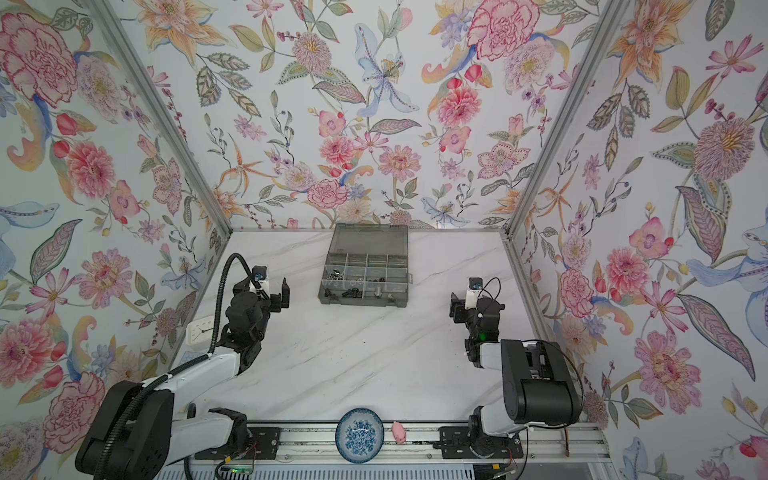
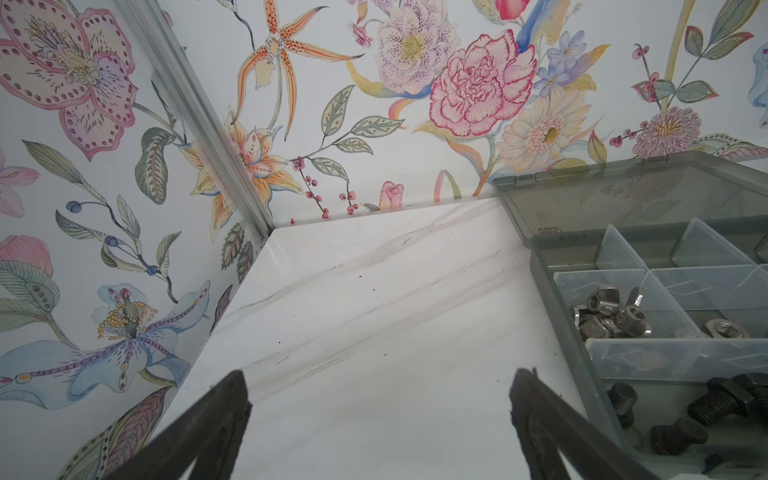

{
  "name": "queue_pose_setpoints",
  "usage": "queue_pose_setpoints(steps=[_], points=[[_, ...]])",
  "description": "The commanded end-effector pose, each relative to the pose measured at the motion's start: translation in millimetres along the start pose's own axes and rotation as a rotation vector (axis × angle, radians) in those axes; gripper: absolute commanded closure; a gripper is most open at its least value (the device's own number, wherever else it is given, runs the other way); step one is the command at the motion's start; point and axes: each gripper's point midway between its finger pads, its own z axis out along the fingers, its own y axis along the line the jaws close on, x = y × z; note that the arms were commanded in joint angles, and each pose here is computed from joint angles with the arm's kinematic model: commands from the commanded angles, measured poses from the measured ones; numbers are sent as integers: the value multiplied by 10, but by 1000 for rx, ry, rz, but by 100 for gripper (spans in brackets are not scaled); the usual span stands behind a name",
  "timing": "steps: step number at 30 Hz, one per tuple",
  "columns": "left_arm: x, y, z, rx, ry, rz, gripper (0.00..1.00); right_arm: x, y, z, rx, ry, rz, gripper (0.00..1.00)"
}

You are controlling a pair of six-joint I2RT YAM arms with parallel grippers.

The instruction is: Sort the screws and nuts into containers

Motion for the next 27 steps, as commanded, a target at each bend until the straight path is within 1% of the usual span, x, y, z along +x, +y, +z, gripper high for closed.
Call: queue_pose_setpoints(steps=[1,2,3,4,6,10,11,15,17,19,20,23,25,26,27], points=[[18,106,41,-47,-32,9,1,-89,-27,-53,48,-80,-3,22],[47,117,51,-54,-34,8,0,-76,-20,-44,47,-63,-8,22],[71,126,58,-60,-39,10,1,-82,-19,-38,48,-73,-9,21],[131,143,89,-69,-10,19,0,-92,-23,-40,48,-81,-9,18],[204,187,113,-96,2,40,1,-81,-17,-42,47,-73,-10,14],[327,369,79,-180,-43,37,1,-82,-17,-41,51,-75,-11,9],[351,384,98,-186,-25,31,1,-88,-17,-40,51,-77,-12,9],[394,494,72,-225,-80,0,1,-84,-15,-43,51,-76,-12,6],[435,492,71,-215,-59,-3,1,-85,-15,-43,51,-76,-11,5],[398,495,45,-213,-93,-2,1,-86,-19,-41,52,-76,-11,2],[415,491,42,-209,-84,-11,1,-88,-18,-42,51,-77,-11,1],[447,540,65,-200,-82,-41,0,-88,-13,-43,50,-77,-11,1],[525,533,-3,-189,-108,-47,1,-88,-15,-41,50,-77,-10,1],[503,606,-58,-239,-140,-54,1,-83,-16,-43,51,-75,-11,1],[542,649,-78,-264,-116,-76,1,-91,-16,-42,52,-78,-11,1]])
